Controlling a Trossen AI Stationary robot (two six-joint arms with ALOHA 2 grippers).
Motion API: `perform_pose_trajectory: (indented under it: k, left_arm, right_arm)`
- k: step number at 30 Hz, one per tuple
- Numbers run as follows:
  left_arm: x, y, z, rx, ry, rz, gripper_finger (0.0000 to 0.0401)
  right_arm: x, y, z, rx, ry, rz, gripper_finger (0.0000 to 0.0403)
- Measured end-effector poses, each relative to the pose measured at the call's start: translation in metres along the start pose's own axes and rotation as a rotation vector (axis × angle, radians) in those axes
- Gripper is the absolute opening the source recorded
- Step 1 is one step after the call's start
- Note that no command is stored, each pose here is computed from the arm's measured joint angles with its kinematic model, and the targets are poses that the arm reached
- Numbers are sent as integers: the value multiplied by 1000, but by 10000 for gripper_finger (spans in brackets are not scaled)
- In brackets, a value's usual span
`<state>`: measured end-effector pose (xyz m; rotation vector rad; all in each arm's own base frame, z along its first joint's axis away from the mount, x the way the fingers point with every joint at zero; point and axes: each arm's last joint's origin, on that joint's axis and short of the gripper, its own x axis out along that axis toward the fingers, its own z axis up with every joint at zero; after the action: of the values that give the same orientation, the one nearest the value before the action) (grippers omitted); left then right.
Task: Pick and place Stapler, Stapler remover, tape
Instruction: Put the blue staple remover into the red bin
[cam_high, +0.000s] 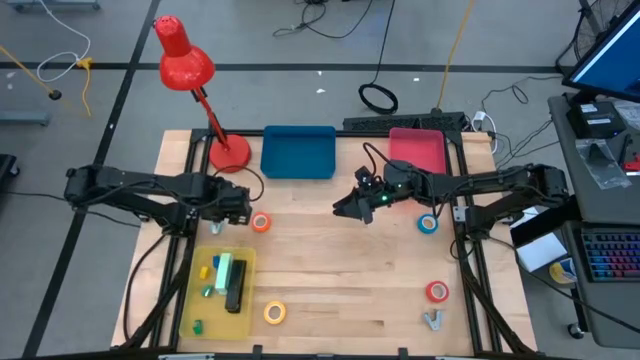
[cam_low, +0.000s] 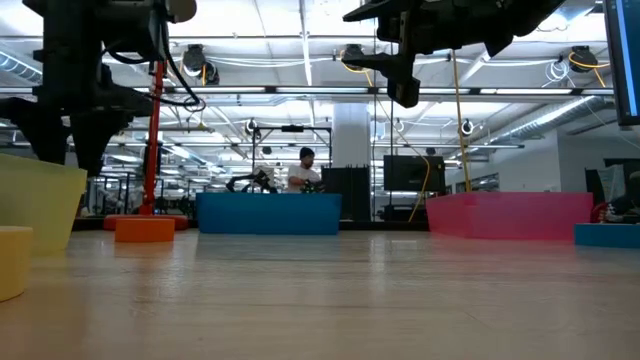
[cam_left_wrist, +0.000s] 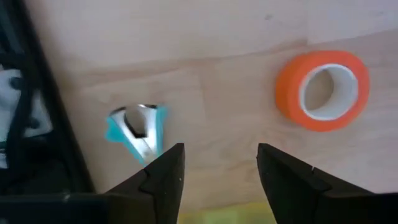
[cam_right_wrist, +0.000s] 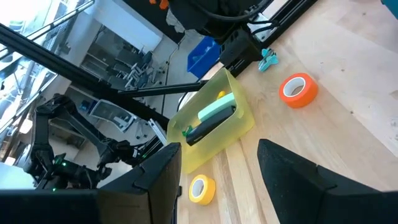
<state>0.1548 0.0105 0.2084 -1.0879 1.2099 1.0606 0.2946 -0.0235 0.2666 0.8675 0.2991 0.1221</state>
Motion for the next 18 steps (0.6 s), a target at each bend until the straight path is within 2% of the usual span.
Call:
perform_pose_trajectory:
  k: [7, 13, 18]
  left_arm:
    - [-3, -22, 8, 50, -75, -230, 193]
    - [9, -31, 20, -22, -65, -215, 193]
    - [25, -51, 33, -42, -51, -272, 192]
  right_arm:
    - [0, 0, 0, 0, -1, -1, 203]
    - [0, 0, 0, -1, -16, -15, 206]
    - [0, -1, 1, -6, -39, -36, 207]
